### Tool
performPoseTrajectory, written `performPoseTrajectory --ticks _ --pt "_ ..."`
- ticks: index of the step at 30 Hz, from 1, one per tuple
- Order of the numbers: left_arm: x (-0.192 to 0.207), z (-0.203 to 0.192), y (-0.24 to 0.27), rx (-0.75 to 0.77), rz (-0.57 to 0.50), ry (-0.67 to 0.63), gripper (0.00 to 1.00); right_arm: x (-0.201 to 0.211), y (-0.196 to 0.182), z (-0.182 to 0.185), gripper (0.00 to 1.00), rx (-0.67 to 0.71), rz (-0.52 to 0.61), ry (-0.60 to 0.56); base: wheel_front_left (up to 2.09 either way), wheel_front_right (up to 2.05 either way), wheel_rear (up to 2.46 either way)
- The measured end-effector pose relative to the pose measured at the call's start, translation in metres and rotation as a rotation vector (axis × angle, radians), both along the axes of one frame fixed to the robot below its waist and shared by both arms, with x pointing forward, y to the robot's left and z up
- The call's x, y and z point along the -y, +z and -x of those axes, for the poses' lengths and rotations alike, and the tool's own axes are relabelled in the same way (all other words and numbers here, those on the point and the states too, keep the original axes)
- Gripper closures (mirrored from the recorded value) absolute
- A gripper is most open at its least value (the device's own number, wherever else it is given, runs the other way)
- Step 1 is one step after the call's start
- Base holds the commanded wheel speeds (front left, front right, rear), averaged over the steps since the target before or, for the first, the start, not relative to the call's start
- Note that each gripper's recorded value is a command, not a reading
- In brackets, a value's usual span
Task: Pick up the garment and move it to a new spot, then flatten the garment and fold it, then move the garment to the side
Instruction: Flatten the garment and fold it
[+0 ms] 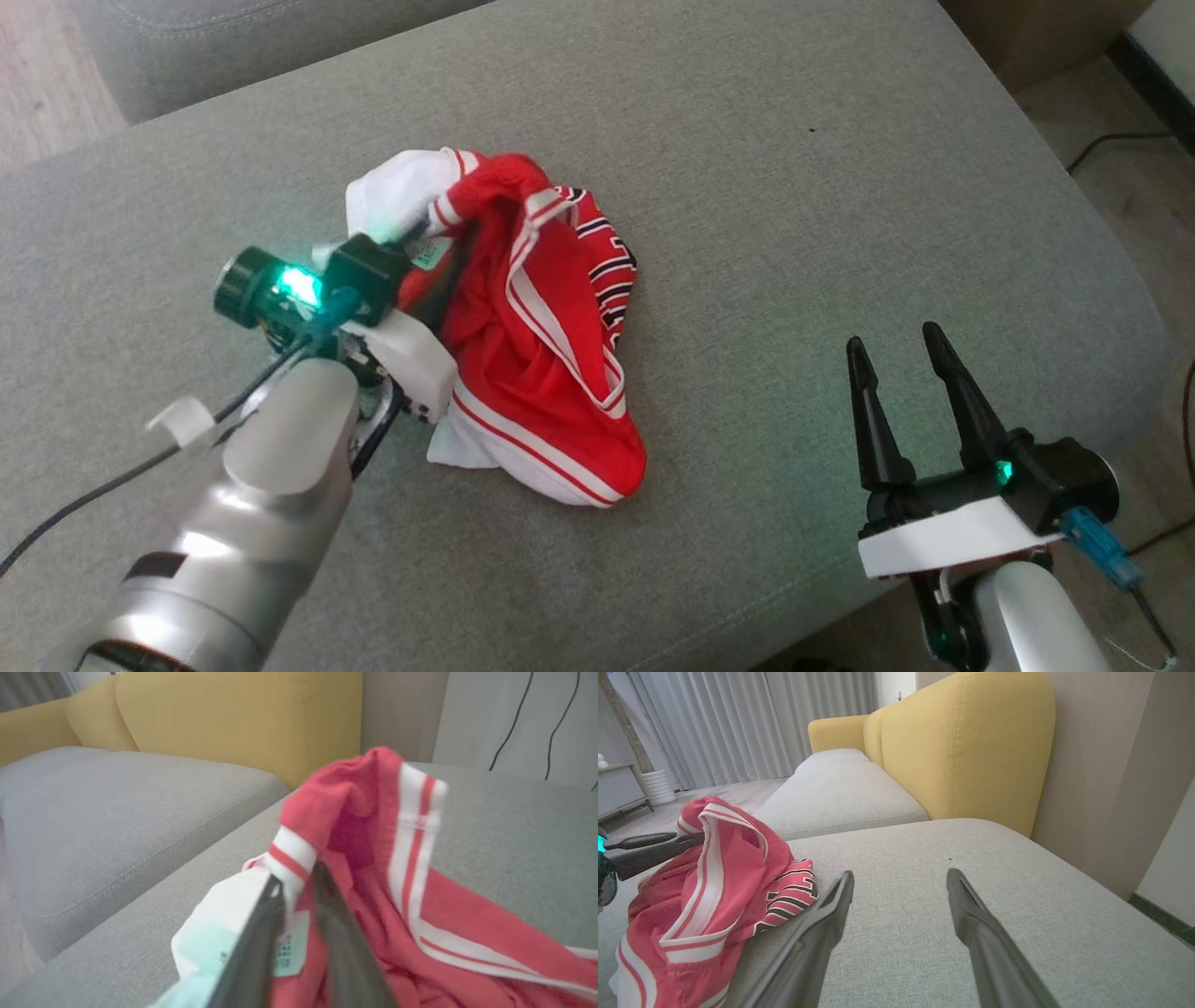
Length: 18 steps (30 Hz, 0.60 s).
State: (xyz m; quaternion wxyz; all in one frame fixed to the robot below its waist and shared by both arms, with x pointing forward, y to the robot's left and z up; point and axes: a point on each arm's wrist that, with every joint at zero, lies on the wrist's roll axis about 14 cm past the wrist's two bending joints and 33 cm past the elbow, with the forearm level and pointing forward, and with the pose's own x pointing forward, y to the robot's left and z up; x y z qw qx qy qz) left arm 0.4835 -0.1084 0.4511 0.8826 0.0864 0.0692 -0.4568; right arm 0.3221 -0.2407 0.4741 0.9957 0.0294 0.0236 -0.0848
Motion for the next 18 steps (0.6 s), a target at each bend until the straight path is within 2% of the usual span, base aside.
performPoseTrajectory --ticks 1,5,10,18 --pt "0.003 0.003 -0.003 -0.011 -0.009 -0.010 1.00 0.000 0.000 0.000 0.00 0.000 0.000 -0.002 0.00 0.00 0.00" --pt "0.007 0.004 -0.002 -0.041 0.009 -0.010 1.00 0.002 0.001 0.002 0.00 0.004 -0.004 -0.008 0.00 0.00 0.00" --pt "-0.010 -0.028 0.032 0.006 0.087 0.088 1.00 0.002 0.002 -0.001 0.00 0.013 -0.015 -0.007 0.00 0.00 0.00" --pt "-0.085 -0.086 0.119 0.234 0.150 0.359 1.00 -0.013 0.007 -0.008 0.00 0.039 -0.030 0.044 0.00 0.00 0.00"
